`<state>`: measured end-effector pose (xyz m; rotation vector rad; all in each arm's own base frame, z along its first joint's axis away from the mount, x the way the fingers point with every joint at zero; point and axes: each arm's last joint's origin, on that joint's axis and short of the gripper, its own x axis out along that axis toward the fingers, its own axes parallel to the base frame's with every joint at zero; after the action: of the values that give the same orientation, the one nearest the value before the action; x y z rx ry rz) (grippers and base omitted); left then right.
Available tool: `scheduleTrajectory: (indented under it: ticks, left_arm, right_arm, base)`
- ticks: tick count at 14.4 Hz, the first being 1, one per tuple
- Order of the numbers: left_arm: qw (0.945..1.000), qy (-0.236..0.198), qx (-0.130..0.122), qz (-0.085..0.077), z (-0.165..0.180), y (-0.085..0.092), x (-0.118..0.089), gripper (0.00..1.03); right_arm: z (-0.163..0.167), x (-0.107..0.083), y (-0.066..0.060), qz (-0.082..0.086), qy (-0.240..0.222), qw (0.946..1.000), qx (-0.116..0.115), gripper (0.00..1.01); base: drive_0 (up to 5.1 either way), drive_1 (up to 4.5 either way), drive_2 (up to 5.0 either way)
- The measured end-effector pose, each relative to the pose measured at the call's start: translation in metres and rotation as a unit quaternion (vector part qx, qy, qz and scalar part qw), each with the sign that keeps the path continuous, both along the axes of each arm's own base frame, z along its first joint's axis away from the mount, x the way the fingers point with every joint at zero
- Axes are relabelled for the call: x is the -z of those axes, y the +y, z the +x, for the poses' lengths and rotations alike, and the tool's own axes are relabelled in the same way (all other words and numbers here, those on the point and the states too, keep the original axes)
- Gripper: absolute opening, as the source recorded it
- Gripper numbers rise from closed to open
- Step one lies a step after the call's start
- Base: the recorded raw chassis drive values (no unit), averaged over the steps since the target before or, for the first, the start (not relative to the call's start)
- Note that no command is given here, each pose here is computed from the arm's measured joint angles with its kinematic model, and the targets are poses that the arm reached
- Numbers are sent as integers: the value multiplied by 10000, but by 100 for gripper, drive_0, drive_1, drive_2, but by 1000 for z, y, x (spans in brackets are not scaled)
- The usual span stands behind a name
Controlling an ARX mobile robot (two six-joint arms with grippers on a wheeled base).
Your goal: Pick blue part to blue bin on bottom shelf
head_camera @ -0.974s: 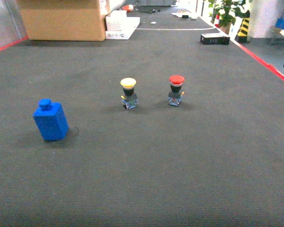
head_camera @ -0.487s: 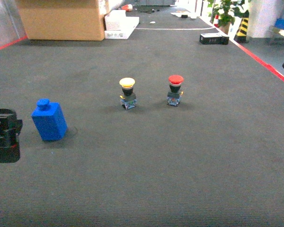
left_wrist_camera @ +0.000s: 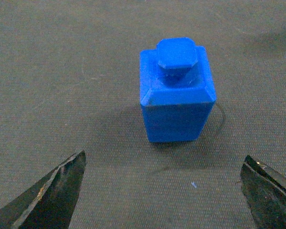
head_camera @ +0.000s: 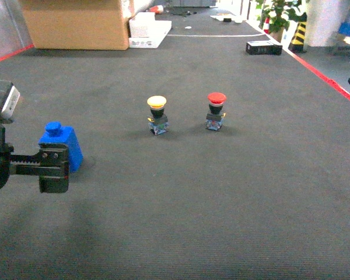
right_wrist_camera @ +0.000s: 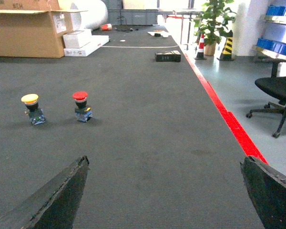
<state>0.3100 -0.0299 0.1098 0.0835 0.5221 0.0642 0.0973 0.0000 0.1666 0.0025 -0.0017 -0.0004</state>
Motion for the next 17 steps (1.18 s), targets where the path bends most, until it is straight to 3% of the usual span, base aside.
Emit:
scheduleTrajectory:
  ticks: [5, 8, 12, 13, 17]
  left_arm:
    - [10000, 49, -42, -46, 43, 1, 23, 98]
    - [9998, -59, -51, -166, 63, 4, 33, 95]
    - [9994, -244, 15, -260, 69, 2, 32, 50]
    - [9993, -288, 15, -255, 69, 1, 32, 45]
    - [9991, -390, -92, -158, 51, 4, 28, 44]
  right_arm:
    - [0, 0, 0, 0, 0, 10000, 0, 98]
    - [0, 0, 0, 2, 0, 10000, 0, 98]
    - [0, 0, 0, 0, 0, 10000, 0, 98]
    - [0, 0, 0, 0, 2, 10000, 0, 98]
    - [0, 0, 0, 0, 0, 10000, 0, 98]
  base:
    - [0, 0, 0]
    - [0, 0, 0]
    - [0, 0, 0]
    - [0, 0, 0]
    - [0, 0, 0]
